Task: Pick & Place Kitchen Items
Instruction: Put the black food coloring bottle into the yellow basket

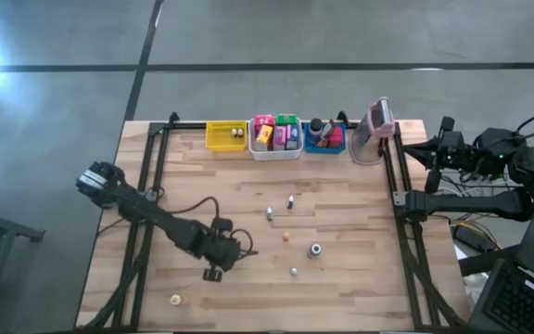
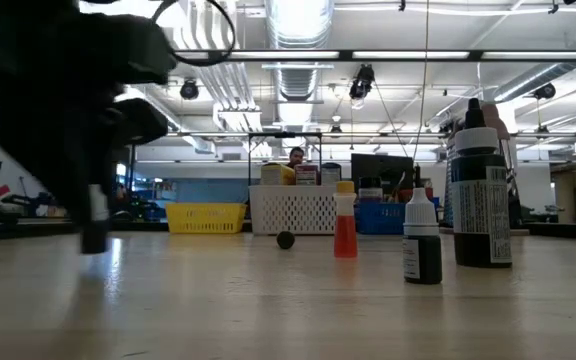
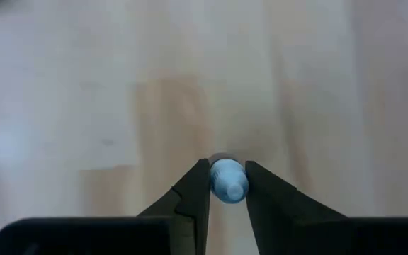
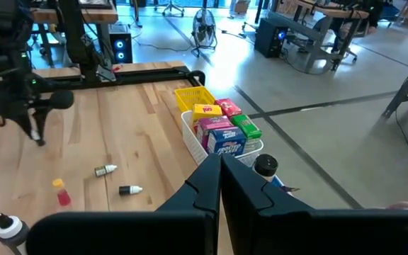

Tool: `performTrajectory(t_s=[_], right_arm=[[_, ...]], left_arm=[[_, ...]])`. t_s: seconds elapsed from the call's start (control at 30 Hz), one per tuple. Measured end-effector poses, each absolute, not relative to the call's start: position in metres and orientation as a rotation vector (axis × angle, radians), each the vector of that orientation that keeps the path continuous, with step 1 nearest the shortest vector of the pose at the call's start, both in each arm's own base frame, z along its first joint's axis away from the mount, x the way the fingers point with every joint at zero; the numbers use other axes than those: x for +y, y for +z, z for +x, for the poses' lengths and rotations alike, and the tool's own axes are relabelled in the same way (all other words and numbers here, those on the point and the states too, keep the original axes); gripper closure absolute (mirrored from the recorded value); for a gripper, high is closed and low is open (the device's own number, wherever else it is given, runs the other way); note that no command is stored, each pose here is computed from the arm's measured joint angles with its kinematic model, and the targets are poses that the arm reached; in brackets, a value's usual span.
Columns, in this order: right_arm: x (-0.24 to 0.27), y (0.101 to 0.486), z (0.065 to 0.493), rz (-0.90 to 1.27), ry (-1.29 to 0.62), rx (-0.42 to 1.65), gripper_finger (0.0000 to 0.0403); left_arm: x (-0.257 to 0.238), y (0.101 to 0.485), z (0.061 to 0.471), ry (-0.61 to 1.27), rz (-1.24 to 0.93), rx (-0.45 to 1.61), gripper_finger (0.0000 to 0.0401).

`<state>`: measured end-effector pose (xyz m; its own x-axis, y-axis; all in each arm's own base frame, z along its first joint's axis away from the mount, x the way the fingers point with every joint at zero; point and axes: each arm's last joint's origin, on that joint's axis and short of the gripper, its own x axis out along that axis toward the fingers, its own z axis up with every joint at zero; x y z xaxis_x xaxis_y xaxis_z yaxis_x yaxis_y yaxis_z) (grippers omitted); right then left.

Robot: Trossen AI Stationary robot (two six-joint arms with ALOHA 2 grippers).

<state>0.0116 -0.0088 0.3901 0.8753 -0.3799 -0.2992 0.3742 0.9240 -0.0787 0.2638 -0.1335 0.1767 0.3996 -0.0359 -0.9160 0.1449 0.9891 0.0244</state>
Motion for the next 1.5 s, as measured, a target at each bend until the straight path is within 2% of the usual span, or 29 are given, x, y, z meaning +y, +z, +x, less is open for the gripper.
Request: performTrajectory(t_s=[0.23, 0.57, 1.13, 1.5], right_arm=[[-0.009, 0.39, 0.012, -0.018, -0.394, 0.316, 0.0394], [-0.009, 0.39, 0.012, -0.016, -0.394, 0.315, 0.0394], [-0.009, 0.39, 0.011, -0.016, -0.394, 0.315, 0.0394], [-0.009, 0.39, 0.012, -0.019, -0.394, 0.316, 0.0394]], left_arm=[[-0.095, 0.184, 0.279, 0.012, 0.172, 1.111, 0.0321], [-0.038, 0.2, 0.288, 0.158, 0.148, 1.07, 0.0321], [0.021, 0.258, 0.265, 0.281, 0.077, 0.886, 0.0321], [0.06, 0.281, 0.243, 0.421, 0.044, 0.804, 0.0321]])
